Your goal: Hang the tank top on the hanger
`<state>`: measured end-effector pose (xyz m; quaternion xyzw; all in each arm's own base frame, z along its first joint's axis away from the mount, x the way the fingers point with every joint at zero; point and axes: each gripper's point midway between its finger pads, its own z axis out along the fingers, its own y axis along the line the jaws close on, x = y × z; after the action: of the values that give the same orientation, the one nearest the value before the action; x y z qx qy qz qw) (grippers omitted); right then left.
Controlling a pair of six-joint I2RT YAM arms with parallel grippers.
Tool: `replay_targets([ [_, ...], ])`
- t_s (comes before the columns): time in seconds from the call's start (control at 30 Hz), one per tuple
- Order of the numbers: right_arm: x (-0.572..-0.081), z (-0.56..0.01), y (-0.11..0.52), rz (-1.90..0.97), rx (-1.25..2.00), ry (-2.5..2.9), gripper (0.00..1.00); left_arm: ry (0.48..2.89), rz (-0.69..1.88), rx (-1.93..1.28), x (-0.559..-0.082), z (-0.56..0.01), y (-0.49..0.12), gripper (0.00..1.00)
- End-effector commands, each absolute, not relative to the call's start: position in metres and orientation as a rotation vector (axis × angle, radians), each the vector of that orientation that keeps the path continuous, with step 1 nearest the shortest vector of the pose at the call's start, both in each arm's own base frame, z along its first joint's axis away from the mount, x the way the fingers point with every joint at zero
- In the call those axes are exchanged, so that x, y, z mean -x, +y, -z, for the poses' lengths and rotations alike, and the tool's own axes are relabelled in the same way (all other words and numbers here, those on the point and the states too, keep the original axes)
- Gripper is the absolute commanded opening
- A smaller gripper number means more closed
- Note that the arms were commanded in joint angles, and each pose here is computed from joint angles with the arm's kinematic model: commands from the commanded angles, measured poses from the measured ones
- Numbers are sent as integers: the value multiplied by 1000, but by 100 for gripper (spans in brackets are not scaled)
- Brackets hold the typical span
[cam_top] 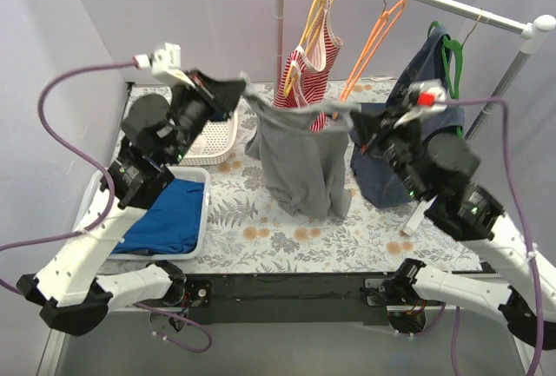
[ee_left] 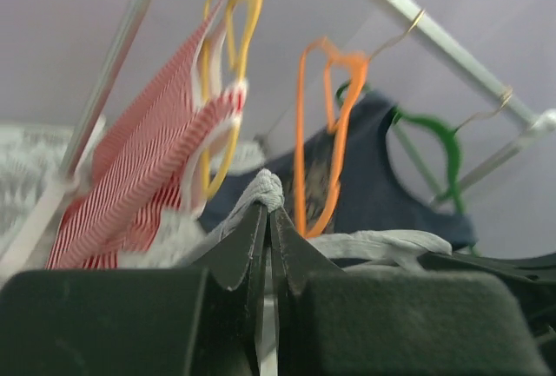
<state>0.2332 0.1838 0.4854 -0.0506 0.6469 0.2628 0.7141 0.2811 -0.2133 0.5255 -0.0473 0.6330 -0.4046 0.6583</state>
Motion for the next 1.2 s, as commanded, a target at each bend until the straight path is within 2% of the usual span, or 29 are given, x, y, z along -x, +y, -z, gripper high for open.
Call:
replay_targets([
  [0.0, -226, -355, 184, -616, 44, 1656, 1, 1720, 948, 86, -262, -404, -224, 0],
  [0.07, -225, -308, 180, -590, 1, 1743, 1, 1832, 951, 100, -255, -355, -227, 0],
  [0.1, -224, -266, 178, -545, 12, 1818, 1, 1947, 933, 93, -251, -306, -231, 0],
  [0.23, -219, -184, 180, -494, -7, 1990, 1, 2145, 913, 137, -241, -209, -236, 0],
  [0.4, -231, -135, 184, -421, 8, 2132, 1, 2229, 926, 158, -244, -154, -248, 0],
  [0.53, -244, -136, 190, -516, 1, 2154, 2, 2271, 885, 168, -251, -134, -250, 0],
  [0.6, -240, -141, 197, -600, 32, 2150, 9, 2271, 879, 171, -252, -131, -250, 0],
  [0.63, -241, -145, 197, -627, 26, 2135, 18, 2269, 881, 175, -253, -131, -250, 0],
  [0.7, -236, -154, 201, -695, 46, 2110, 26, 2257, 849, 191, -256, -131, -246, 0],
  [0.73, -235, -158, 201, -709, 45, 2100, 34, 2253, 838, 191, -258, -133, -245, 0],
  [0.8, -233, -171, 199, -724, 46, 2065, 38, 2254, 805, 198, -261, -135, -243, 0],
  [0.83, -233, -173, 196, -714, 38, 2062, 44, 2253, 797, 191, -263, -136, -243, 0],
  [0.93, -232, -177, 185, -658, 21, 2060, 58, 2251, 790, 172, -265, -140, -244, 6],
  [1.03, -228, -178, 181, -656, 23, 2059, 67, 2230, 779, 142, -271, -149, -246, 16],
  [1.17, -217, -174, 183, -690, 73, 2078, 73, 2230, 754, 100, -275, -156, -247, 27],
])
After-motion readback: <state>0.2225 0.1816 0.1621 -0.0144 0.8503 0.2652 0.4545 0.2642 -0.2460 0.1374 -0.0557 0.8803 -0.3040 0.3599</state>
